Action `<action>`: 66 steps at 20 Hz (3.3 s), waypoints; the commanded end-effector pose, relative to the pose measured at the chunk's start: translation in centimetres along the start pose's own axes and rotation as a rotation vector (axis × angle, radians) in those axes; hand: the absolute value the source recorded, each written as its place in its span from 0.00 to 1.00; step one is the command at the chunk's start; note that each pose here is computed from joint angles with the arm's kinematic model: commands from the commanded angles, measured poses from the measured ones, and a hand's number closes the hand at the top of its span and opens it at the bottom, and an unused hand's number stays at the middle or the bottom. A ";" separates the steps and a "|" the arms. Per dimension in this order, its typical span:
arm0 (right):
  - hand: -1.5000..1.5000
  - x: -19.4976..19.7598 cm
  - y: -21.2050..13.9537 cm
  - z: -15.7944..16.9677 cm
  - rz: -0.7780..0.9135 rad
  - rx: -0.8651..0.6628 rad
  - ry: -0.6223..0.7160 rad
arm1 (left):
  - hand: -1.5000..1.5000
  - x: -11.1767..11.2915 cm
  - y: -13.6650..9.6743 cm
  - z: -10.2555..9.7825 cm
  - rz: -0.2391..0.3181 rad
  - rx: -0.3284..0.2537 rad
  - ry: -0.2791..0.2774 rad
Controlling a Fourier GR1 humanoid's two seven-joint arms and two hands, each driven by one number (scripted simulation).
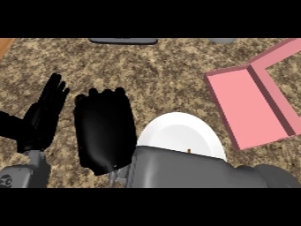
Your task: Pick the tomato from the plate and place it in the cardboard box
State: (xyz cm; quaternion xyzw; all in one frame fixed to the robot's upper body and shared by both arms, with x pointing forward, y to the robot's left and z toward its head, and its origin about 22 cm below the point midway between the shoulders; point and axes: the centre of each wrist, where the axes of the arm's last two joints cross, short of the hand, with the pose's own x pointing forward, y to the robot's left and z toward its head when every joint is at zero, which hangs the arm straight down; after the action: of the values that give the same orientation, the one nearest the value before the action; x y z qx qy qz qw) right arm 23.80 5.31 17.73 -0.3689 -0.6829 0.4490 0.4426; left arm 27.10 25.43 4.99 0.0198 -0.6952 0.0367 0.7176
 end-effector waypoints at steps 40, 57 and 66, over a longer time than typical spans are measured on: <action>0.00 -29.2 -2.9 -6.6 0.245 0.225 0.762 | 0.50 1.7 1.0 0.8 0.021 0.029 -0.012; 0.00 -28.8 -7.3 -5.6 -0.409 -0.530 0.521 | 0.50 0.2 1.0 1.2 0.001 0.044 -0.011; 0.00 -31.5 -8.1 -1.3 -0.742 -0.705 0.520 | 0.50 0.4 0.0 1.2 -0.006 0.042 0.002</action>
State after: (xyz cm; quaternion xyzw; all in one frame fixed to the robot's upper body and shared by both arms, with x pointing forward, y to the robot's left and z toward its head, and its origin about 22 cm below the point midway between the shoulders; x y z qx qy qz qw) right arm 35.97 -23.91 18.06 -0.3548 -0.7332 -0.0446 0.5784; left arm 26.01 25.99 5.49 0.0335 -0.6971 0.0520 0.7143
